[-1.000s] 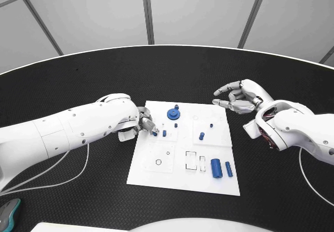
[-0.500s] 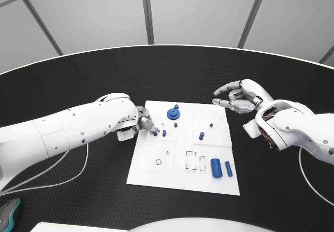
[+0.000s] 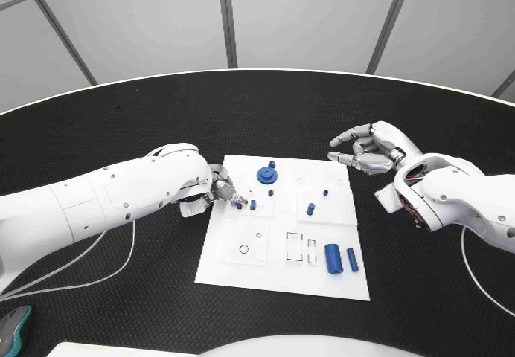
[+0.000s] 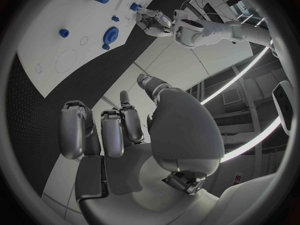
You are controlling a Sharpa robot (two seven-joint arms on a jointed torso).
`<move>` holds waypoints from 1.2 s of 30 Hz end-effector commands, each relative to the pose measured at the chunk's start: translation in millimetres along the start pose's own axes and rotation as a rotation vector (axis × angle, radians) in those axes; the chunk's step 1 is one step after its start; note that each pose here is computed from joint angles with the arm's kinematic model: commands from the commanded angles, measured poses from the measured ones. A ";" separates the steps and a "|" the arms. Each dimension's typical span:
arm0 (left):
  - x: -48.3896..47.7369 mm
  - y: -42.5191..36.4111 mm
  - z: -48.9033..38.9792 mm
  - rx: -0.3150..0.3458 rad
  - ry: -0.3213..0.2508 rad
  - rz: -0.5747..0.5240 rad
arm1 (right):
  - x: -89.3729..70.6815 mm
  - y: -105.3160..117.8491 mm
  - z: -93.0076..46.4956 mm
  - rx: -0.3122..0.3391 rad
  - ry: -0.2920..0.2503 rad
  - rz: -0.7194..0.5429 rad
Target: Assemble the parts on the task board
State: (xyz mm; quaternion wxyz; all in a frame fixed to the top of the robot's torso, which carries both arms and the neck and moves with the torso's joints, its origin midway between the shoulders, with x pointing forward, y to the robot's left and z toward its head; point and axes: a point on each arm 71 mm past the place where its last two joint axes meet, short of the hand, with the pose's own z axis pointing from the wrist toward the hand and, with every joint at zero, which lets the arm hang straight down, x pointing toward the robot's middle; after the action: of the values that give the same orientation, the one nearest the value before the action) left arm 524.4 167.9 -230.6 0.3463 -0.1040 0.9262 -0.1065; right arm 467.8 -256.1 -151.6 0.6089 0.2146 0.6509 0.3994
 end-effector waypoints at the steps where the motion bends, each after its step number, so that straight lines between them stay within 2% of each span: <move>1: -0.3 0.5 -0.2 0.001 -0.003 -0.006 | -0.1 0.0 0.1 0.000 -0.001 0.000; 16: -2.5 7.8 -4.2 0.017 -0.026 -0.081 | -0.8 -1.1 1.2 0.000 -0.004 -0.002; 23: -6.8 10.4 -9.3 0.050 -0.056 -0.127 | -0.9 -1.6 1.9 0.000 -0.005 -0.003; 25: -9.6 7.7 -11.3 0.095 -0.069 -0.167 | -1.0 -1.8 2.1 0.000 -0.005 -0.004; 29: -13.7 -4.8 -14.4 0.238 -0.099 -0.250 | -1.0 -2.0 2.5 0.000 -0.006 -0.004; 32: -16.7 -21.3 -17.6 0.388 -0.142 -0.277 | -0.8 -2.0 2.8 0.000 -0.005 -0.004; 36: -18.8 -39.9 -21.9 0.536 -0.222 -0.229 | -0.5 -1.7 2.9 -0.001 -0.004 -0.004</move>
State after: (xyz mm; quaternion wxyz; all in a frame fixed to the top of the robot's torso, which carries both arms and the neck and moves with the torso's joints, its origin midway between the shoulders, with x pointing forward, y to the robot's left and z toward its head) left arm 528.6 145.2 -197.2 0.4281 -0.1509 0.8230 -0.3414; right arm 471.1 -256.8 -152.5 0.6113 0.2140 0.6498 0.3979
